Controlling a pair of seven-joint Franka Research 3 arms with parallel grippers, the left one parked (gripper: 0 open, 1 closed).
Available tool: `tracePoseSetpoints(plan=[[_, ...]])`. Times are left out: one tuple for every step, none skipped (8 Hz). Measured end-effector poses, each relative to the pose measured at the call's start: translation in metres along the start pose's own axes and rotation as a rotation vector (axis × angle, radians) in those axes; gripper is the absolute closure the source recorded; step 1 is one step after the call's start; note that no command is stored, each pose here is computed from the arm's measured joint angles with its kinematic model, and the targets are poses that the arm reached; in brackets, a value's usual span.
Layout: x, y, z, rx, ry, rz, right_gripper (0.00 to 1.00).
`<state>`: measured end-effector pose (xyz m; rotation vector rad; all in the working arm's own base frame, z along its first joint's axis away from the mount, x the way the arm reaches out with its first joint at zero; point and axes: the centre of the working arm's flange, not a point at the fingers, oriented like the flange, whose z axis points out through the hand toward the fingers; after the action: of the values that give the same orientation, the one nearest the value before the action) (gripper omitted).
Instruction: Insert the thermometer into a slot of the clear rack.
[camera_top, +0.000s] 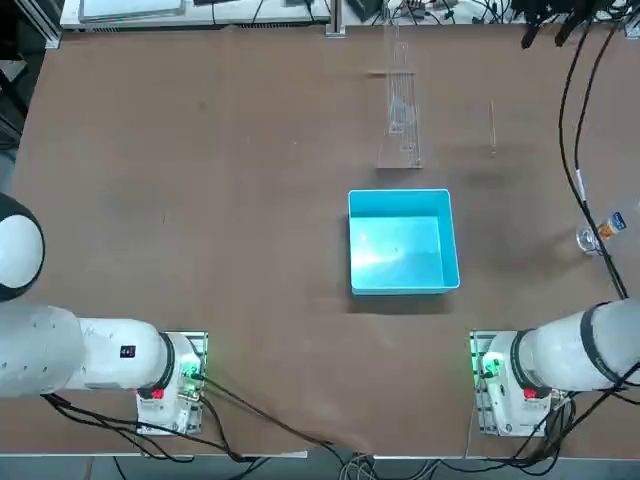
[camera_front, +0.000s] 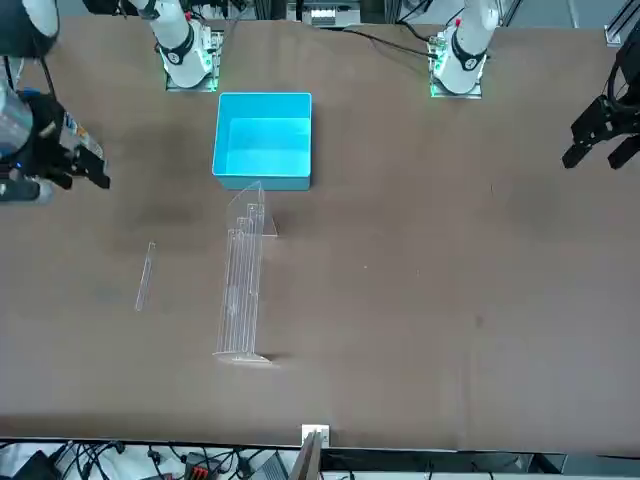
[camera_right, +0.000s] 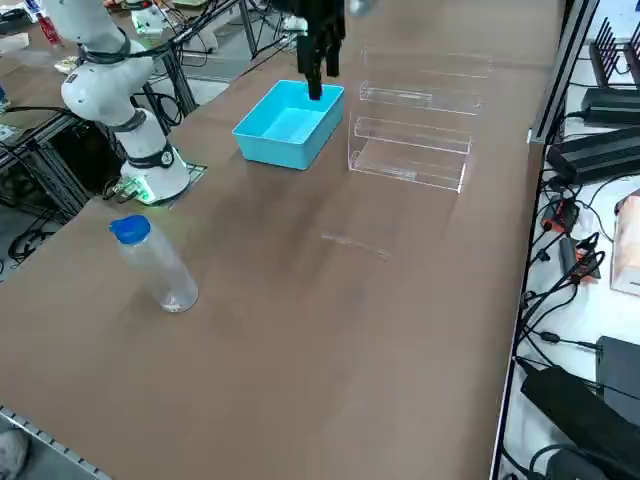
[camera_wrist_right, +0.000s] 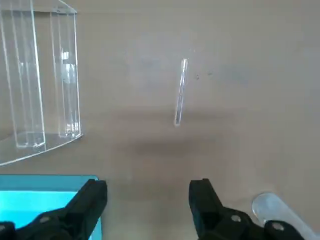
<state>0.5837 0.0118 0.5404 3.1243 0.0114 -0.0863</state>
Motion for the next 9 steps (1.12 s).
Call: tracePoseSetpoints(plan=[[0.010, -0.001, 0.017, -0.003, -0.006, 0.000, 0.00], [0.021, -0.001, 0.035, -0.005, -0.008, 0.003, 0.00], [0.031, 0.001, 0.056, -0.008, 0.002, 0.010, 0.00], [0.041, 0.006, 0.080, -0.010, 0.023, 0.019, 0.00], [0.048, 0.011, 0.105, -0.012, 0.042, 0.028, 0.00], [0.053, 0.016, 0.131, -0.014, 0.047, 0.035, 0.00], [0.056, 0.019, 0.152, -0.016, 0.043, 0.039, 0.00], [0.058, 0.020, 0.169, -0.018, 0.035, 0.041, 0.00], [0.061, 0.019, 0.184, -0.019, 0.028, 0.042, 0.00]])
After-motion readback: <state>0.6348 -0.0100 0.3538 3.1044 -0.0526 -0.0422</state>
